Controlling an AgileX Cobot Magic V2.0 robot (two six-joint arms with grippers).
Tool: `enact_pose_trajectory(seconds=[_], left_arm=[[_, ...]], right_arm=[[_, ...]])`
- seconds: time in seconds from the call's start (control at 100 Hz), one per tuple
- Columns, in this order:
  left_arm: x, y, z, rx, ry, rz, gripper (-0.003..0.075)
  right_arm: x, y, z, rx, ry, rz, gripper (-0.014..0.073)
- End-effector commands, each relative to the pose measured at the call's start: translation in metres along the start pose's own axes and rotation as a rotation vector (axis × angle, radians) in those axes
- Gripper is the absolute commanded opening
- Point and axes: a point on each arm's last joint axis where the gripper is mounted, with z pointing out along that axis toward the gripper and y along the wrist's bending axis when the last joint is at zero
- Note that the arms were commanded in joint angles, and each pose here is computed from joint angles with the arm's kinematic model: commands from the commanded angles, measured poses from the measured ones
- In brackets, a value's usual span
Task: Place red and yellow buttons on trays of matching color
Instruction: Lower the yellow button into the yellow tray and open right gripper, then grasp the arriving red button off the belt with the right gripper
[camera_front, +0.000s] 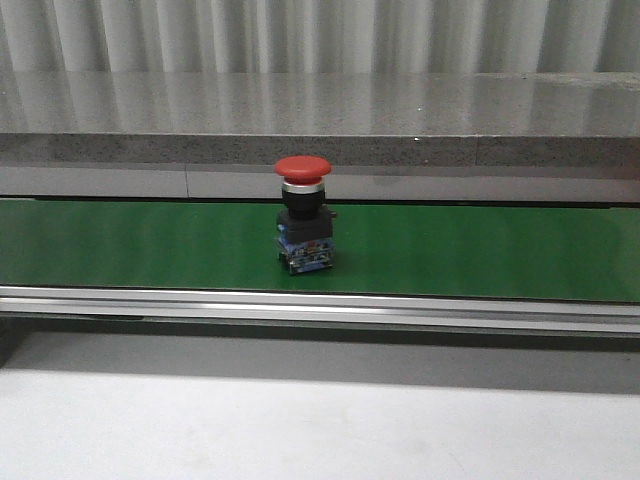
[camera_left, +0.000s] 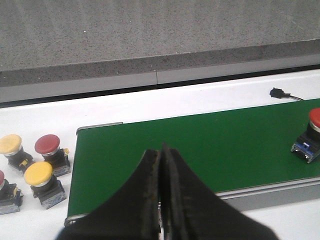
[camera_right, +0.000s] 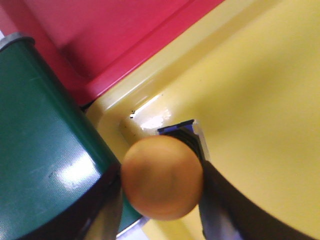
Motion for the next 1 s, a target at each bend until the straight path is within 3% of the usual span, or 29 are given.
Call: enact_pose_trajectory(seconds=[0.0,0.27,0.53,0.72,0.99], left_arm=[[-0.015,0.001,-0.004,-0.005,-0.100,-0.008,-0.0020],[-0.015,0.001,-0.004,-0.005,-0.100,-0.008,-0.0020],[-0.015,0.001,-0.004,-0.005,-0.100,-0.008,-0.0020],[-0.015,0.001,-0.004,-0.005,-0.100,-0.008,-0.0020],[-0.015,0.001,-0.004,-0.005,-0.100,-0.008,-0.0020]], right_arm=[[-0.011,0.001,-0.003,-0.020,-0.077,0.024,0.0142],[-0.015,-0.001,0.021,-0.011,-0.050,0.032,0.0173],[-0.016,-0.002,0.025,-0.011,-0.050,0.034,0.0473],[-0.017,0.000,0.010,-0.018,-0.092,0.030,0.0478],[-0.004,0.005,-0.042,-0.040,-0.165,0.007,0.0478]])
